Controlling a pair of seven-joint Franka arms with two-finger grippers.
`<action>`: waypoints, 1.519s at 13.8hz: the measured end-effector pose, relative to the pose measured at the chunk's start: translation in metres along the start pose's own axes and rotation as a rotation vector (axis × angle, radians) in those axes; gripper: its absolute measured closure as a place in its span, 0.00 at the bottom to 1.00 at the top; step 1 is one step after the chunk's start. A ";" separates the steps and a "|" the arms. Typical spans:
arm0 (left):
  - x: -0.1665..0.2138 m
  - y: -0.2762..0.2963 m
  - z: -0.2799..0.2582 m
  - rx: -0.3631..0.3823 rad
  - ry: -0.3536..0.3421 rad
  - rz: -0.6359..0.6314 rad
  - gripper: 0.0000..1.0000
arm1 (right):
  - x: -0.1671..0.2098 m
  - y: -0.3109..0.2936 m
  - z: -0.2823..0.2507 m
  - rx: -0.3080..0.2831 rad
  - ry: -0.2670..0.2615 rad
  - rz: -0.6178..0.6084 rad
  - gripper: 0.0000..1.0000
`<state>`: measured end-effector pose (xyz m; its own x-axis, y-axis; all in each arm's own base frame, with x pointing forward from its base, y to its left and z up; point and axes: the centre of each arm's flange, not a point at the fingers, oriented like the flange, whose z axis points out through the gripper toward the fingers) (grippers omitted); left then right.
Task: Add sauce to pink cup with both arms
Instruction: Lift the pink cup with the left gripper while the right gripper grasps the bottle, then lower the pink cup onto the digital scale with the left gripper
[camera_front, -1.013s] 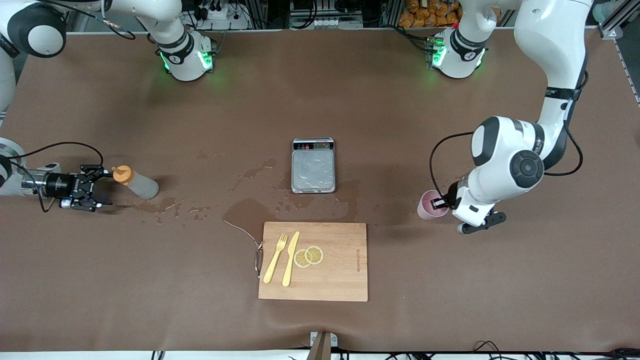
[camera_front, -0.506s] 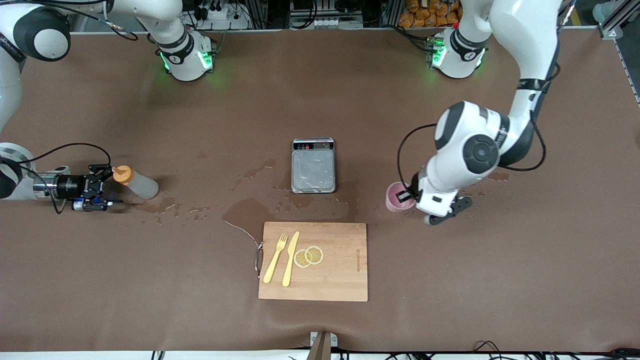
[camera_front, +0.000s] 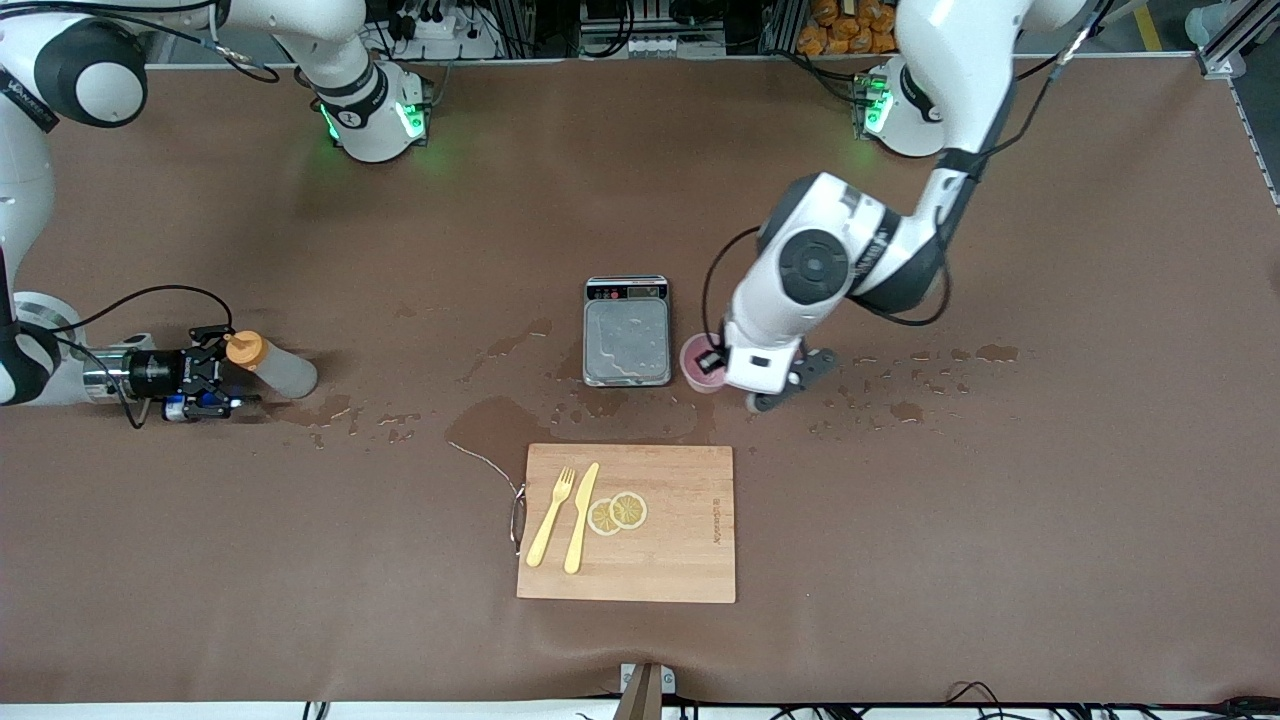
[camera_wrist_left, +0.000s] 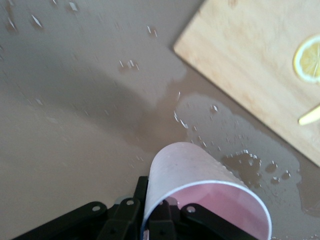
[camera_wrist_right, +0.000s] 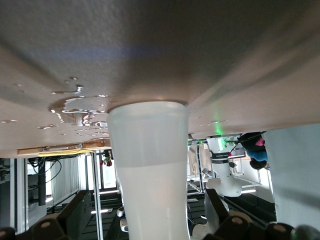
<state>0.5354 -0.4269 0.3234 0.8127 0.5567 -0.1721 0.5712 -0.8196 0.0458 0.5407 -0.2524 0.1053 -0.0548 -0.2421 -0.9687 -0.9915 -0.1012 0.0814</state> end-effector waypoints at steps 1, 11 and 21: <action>-0.015 0.009 0.011 0.008 -0.004 -0.008 0.96 | 0.000 -0.001 0.004 -0.006 -0.002 0.002 0.00; -0.089 0.040 0.076 0.028 -0.009 -0.024 0.96 | -0.001 -0.008 0.022 -0.038 -0.005 0.001 0.39; -0.093 0.045 0.079 0.010 0.001 -0.037 0.30 | -0.020 -0.025 0.019 -0.044 0.029 0.002 0.46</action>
<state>0.4758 -0.5262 0.2641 0.7909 0.5872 -0.1722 0.6000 -0.7995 0.0293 0.5639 -0.2263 0.1182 -0.0532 -0.2697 -0.9615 -0.9853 -0.1426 0.0945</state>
